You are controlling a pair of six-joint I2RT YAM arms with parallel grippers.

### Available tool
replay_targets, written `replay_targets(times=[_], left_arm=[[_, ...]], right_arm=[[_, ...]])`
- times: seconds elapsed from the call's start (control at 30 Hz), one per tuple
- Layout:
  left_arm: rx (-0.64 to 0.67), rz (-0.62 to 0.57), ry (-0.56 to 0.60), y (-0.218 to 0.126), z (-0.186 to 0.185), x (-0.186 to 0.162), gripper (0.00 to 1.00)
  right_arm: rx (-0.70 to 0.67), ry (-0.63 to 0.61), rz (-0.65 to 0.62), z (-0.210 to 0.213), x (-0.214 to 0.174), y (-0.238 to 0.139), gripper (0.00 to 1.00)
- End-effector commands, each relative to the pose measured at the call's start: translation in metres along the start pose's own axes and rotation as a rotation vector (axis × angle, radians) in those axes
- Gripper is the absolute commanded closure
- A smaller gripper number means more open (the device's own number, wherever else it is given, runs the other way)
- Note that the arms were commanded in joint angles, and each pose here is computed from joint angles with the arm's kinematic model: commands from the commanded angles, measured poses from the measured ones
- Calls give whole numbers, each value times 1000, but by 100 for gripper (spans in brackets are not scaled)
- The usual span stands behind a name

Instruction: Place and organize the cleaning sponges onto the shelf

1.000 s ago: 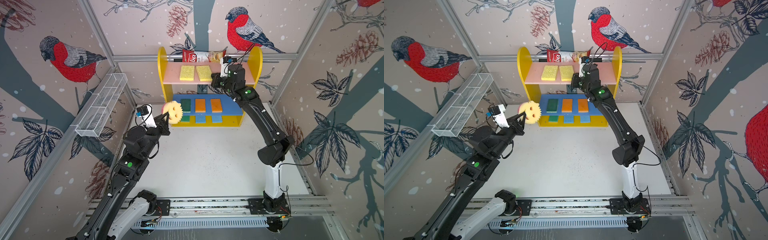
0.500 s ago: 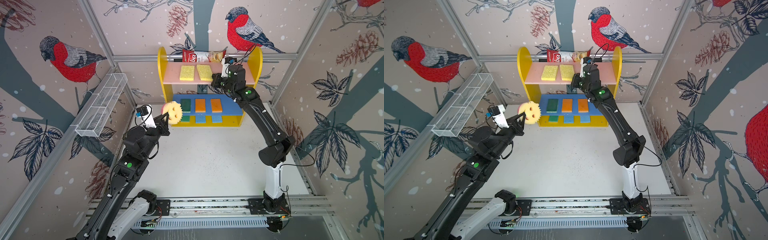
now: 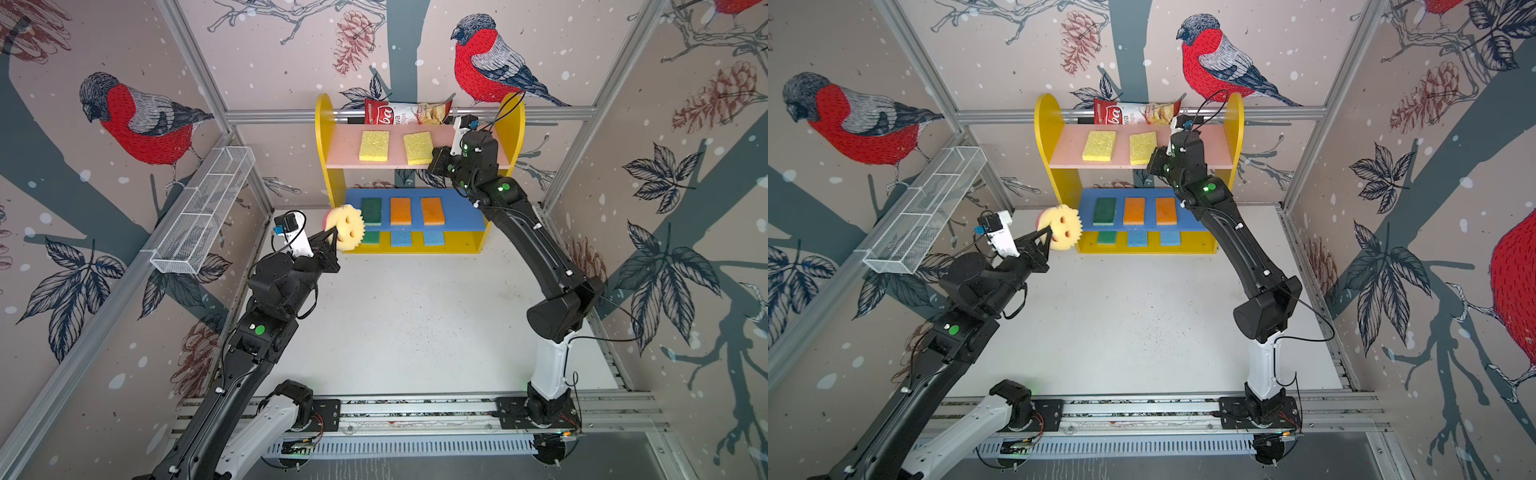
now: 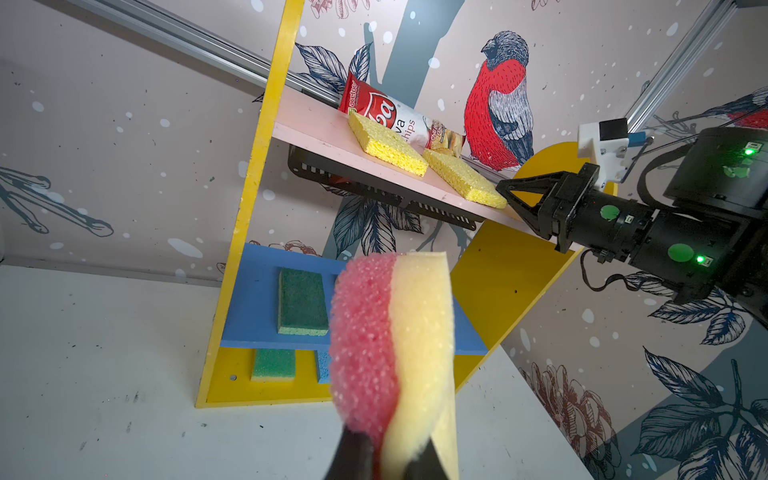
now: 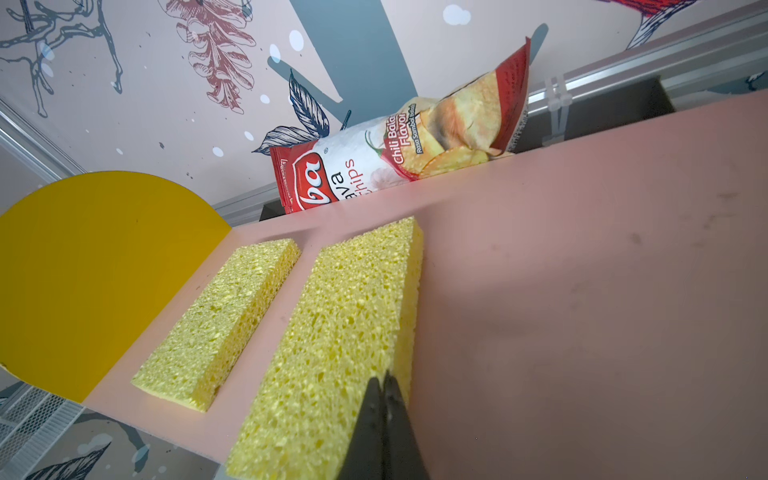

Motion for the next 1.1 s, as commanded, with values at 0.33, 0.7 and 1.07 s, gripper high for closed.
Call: replay_targets(times=[0.33, 0.7, 1.07], left_arm=[[-13, -24, 2, -1, -1, 4, 100], [-10, -20, 4, -2, 0, 3, 100], [-14, -21, -6, -2, -1, 4, 100]], right_arm=[[-69, 58, -42, 10, 1, -3, 100], [-140, 108, -96, -2, 6, -14, 100], [-137, 122, -121, 2, 8, -15, 100]])
Point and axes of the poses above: each gripper's point midway between its finger pads, its own y axis out along the fingers, its own z axis along the line the jaws close on, x = y × z, the point moved 3 cm from there along -y, back along the fingers, and after that the axes turned 15 degrees about -y, right-handed, at the moved point
